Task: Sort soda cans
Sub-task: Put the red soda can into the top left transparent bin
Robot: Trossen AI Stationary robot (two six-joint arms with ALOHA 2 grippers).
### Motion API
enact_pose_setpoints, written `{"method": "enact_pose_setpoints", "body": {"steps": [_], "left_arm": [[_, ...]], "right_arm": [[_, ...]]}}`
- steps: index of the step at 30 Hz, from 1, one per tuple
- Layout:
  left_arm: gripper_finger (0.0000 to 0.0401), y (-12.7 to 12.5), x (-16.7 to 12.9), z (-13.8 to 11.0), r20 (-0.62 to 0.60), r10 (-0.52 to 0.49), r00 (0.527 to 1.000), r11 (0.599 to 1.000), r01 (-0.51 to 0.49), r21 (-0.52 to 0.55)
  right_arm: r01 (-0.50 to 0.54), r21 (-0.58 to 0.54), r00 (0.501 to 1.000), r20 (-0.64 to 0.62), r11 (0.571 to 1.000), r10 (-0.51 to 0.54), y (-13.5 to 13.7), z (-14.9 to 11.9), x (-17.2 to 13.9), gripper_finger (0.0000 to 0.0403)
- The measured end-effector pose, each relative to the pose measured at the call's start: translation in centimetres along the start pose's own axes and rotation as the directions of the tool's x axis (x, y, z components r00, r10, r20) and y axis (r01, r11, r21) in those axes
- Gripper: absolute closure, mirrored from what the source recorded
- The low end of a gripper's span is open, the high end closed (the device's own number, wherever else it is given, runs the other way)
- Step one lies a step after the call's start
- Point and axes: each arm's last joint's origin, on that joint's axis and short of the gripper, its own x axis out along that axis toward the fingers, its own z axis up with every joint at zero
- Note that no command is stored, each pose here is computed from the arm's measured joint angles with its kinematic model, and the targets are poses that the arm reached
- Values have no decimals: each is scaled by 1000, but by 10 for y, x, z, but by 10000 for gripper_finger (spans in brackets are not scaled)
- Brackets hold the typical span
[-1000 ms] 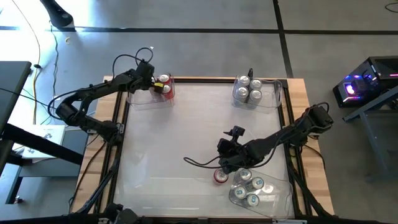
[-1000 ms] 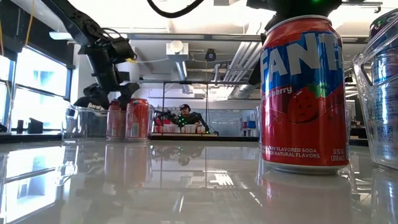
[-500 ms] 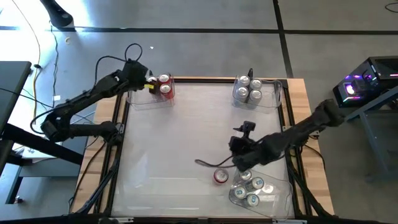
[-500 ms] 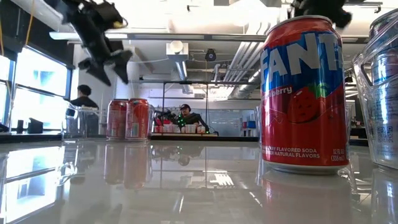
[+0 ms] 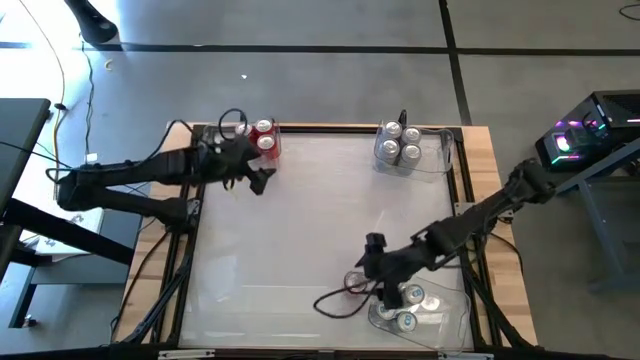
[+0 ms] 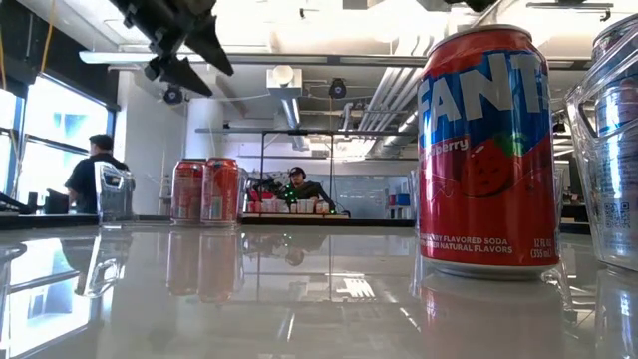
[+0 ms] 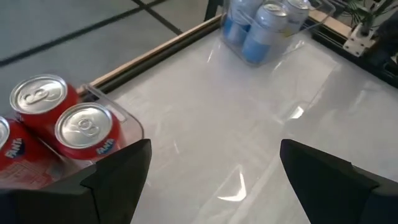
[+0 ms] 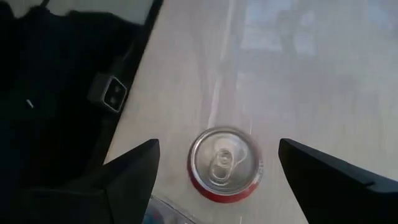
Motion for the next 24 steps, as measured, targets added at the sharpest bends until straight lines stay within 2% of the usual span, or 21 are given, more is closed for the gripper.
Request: {"method": "enact_pose_setpoints", "body": {"steps": [8,17,24], "left_arm": [[50,-23,-10,-11,35,-9,999,999,7,45],[50,-30,-15,-15,43,-17,999,998,14,66],[50,-33,-17,-17,64,7,998,998,-11,60]], "right_arm": [[72,105,994,-86,992,-63,2,-11,43,77],[102,88,985,-151,991,-88,2,-21,64,77],[76,30,982,-175,997,-69,-4,-21,70,81]]}}
